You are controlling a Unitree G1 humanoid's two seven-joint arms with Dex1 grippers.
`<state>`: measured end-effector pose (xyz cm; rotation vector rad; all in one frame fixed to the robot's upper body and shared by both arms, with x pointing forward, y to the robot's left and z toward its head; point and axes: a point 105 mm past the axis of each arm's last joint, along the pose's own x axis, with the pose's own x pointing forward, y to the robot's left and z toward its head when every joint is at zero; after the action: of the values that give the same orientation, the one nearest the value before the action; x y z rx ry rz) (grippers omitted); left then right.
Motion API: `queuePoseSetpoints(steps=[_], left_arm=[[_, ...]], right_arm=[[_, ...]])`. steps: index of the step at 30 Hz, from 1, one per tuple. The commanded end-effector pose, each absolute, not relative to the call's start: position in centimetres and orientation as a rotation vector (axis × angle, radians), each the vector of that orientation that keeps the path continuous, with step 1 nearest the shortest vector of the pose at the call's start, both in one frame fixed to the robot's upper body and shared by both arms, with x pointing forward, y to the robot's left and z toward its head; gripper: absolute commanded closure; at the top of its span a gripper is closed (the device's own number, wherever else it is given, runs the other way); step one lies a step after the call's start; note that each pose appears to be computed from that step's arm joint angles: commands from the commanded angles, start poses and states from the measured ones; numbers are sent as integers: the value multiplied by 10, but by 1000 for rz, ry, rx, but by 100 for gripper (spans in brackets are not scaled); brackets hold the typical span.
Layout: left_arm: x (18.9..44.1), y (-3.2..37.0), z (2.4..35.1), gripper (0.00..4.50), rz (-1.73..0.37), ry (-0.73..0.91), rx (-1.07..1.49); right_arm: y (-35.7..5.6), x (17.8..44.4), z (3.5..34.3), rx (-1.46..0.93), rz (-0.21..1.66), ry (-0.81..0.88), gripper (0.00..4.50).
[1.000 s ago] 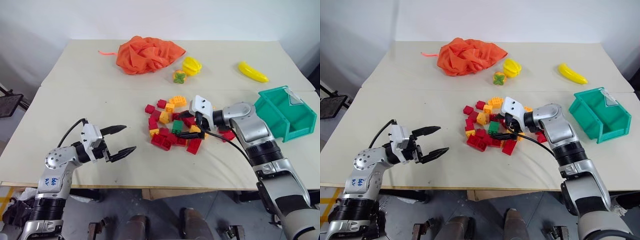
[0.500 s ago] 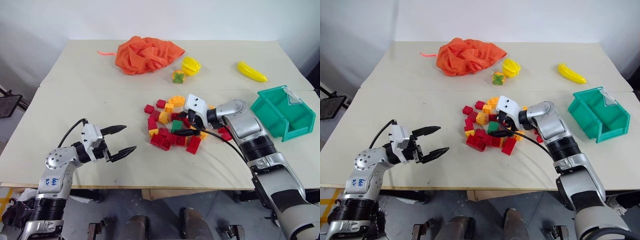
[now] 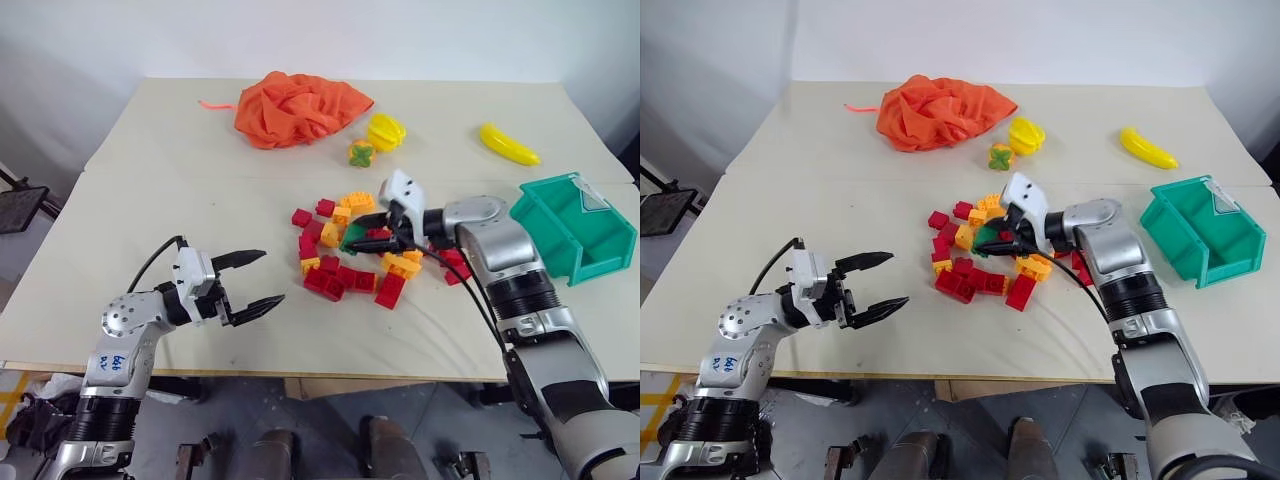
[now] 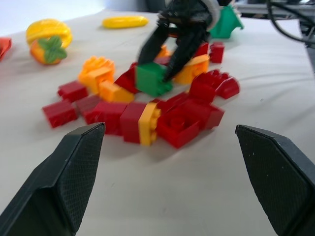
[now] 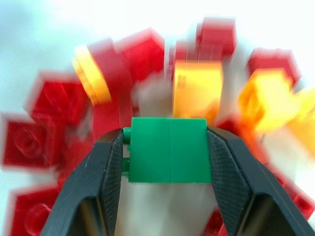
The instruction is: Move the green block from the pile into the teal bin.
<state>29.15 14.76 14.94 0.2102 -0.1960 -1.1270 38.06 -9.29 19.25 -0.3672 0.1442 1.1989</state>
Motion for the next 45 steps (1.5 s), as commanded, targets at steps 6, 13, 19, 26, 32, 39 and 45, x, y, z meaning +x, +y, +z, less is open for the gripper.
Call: queuePoseSetpoints(steps=[6,13,19,26,32,39,45], left_arm=[[288,115,173,0,-1215,-305,183],[294,112,171,0,-1241,-300,176],[298,113,172,0,-1243,-302,182],[299,119,172,0,-1219,-297,197],[302,130,172,0,-1171,-278,215],[305,175,158,0,-1042,-185,326],[305,204,144,0,-925,-122,429]], right_arm=[[-262,373,277,-252,517,-151,240],[-383,357,262,-338,29,-43,240],[-401,363,231,-267,-32,43,240],[-408,359,230,-260,-53,18,74],[-361,352,257,-275,259,-177,3],[-272,306,220,-294,816,-164,3],[-241,264,160,-326,1017,11,3]])
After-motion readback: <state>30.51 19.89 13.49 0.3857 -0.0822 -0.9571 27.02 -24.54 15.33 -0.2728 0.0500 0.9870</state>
